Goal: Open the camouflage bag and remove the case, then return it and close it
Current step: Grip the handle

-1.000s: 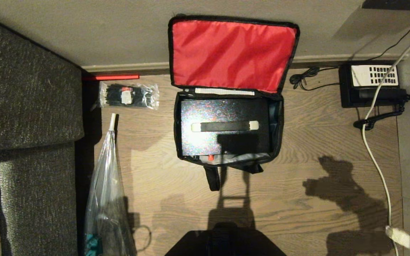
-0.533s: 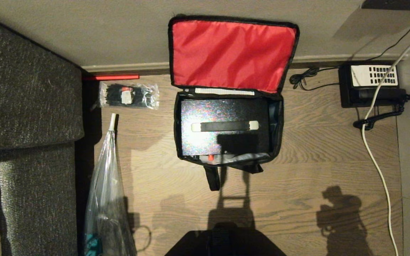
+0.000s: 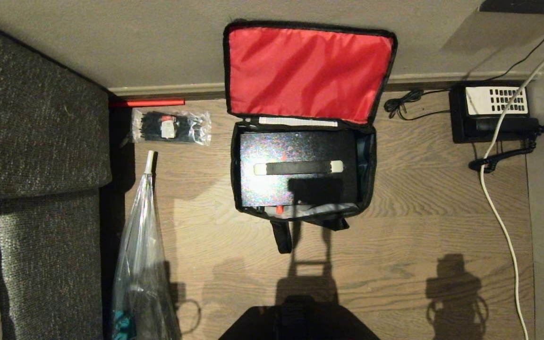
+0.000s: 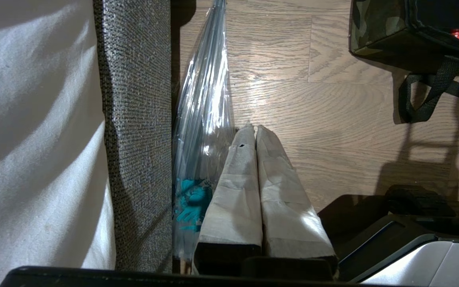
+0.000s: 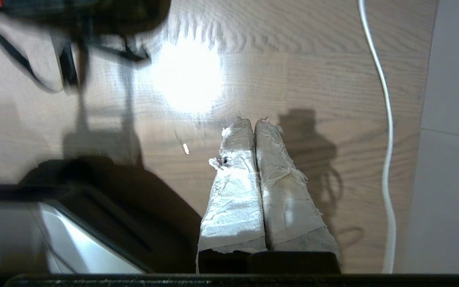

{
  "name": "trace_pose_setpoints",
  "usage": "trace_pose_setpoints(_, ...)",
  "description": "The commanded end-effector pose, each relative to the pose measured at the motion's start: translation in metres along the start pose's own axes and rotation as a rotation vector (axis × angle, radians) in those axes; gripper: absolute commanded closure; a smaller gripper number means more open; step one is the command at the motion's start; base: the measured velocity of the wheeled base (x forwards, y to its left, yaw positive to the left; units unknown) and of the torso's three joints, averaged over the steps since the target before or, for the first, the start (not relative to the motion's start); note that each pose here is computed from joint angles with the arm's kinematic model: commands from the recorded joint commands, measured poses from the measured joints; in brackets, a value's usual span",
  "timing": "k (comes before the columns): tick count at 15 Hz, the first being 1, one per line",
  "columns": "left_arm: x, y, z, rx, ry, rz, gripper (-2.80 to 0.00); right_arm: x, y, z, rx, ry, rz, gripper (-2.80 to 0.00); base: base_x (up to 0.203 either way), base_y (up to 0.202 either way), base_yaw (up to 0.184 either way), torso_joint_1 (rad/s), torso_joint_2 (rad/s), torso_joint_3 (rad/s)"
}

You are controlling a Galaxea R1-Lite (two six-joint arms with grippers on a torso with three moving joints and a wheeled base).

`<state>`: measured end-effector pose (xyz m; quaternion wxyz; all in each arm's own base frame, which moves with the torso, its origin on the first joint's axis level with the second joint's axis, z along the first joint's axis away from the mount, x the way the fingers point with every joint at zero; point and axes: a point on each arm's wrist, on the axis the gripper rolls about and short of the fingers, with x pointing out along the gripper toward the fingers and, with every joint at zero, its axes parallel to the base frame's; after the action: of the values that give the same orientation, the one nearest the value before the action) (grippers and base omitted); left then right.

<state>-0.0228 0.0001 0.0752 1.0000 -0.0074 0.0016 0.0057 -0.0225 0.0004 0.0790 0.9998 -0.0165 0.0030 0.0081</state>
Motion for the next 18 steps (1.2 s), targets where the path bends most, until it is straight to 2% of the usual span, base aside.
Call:
trace_pose_setpoints(1,0.0002,0.0000,-0.0009,0.000,0.003,0.001,0.00,0.0001,0.0000,-0.0029,-0.018,-0.003,-0.003,0.00,0.000,0.000,0.000,0.000,0.00,0.000)
trace_pose_setpoints(3,0.0002,0.0000,-0.0009,0.000,0.003,0.001,0.00,0.0002,-0.0001,-0.0029,0.007,-0.004,-0.007,0.00,0.000,0.000,0.000,0.000,0.00,0.000)
trace_pose_setpoints(18,0.0002,0.0000,-0.0009,-0.003,0.003,0.001,0.00,0.0002,-0.0001,-0.0029,0.005,-0.004,-0.007,0.00,0.000,0.000,0.000,0.000,0.00,0.010)
